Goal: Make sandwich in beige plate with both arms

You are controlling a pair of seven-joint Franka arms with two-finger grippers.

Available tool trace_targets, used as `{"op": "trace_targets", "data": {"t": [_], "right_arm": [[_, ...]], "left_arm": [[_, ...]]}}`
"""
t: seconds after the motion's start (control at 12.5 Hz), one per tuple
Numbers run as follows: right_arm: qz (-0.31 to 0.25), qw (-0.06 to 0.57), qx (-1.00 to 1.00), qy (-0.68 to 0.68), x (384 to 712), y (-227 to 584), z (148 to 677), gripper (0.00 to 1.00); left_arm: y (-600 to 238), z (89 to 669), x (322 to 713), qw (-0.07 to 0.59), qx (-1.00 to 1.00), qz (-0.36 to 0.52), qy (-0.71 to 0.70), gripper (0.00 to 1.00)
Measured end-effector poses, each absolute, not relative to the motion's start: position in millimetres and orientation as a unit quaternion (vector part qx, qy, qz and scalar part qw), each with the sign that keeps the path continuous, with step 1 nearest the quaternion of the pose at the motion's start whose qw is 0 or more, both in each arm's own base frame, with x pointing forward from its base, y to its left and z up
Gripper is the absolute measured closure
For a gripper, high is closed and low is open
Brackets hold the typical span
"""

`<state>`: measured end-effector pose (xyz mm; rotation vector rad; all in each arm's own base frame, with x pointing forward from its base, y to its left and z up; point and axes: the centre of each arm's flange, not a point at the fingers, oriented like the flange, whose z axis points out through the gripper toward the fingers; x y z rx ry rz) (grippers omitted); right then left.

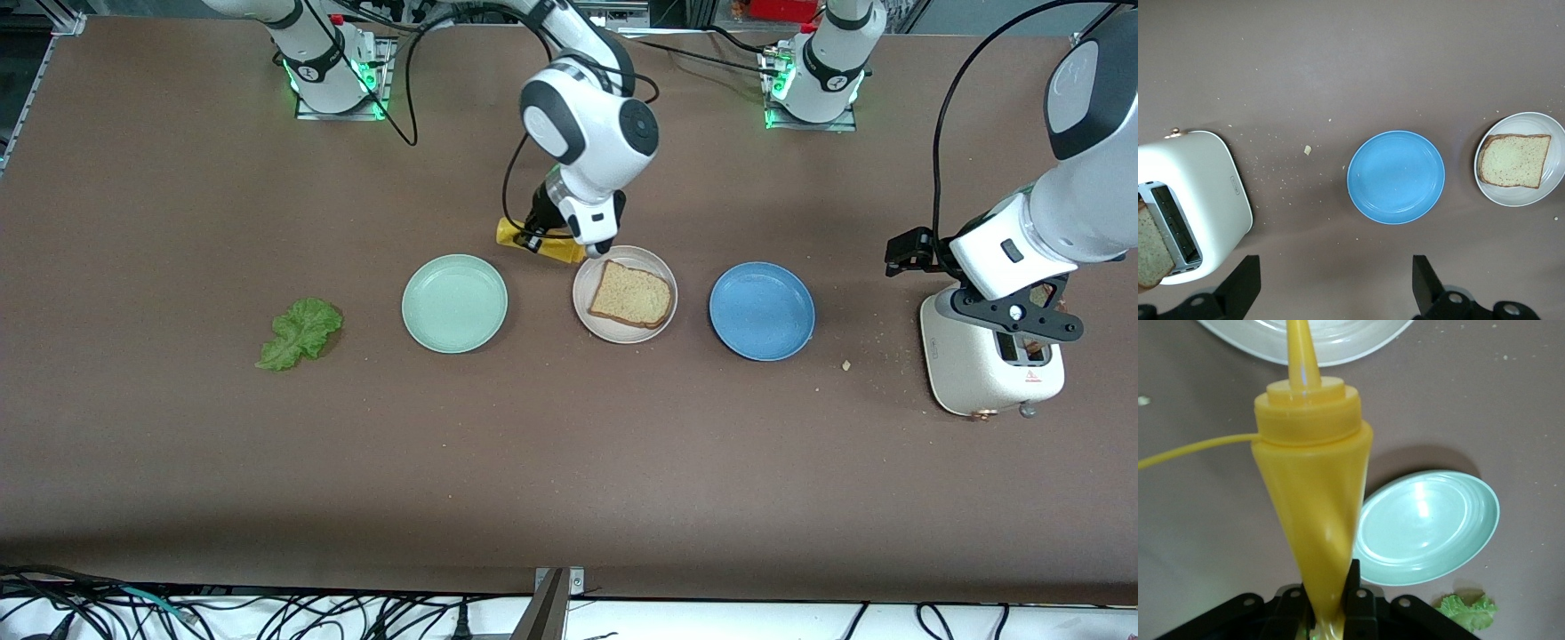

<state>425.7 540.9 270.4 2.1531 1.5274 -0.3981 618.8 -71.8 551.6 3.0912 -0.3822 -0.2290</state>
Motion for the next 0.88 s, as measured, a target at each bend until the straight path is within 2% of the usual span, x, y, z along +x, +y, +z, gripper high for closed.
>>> {"op": "trace_targets", "data": {"t": [0.4, 0.88], "right_arm": [[-0.161, 0.301, 0.765, 0.546, 419.6, 554.5, 193.2, 0.81], [-0.152, 0.306, 0.767, 0.544, 422.9, 560.6, 202.2, 0.81]], "left_arm": [[-71.8, 551.6, 618.8, 0.009, 0.99, -0.073, -0.122, 0.0], [-72.1, 551.6, 618.7, 0.009, 0.99, -0.073, -0.123, 0.0]]}}
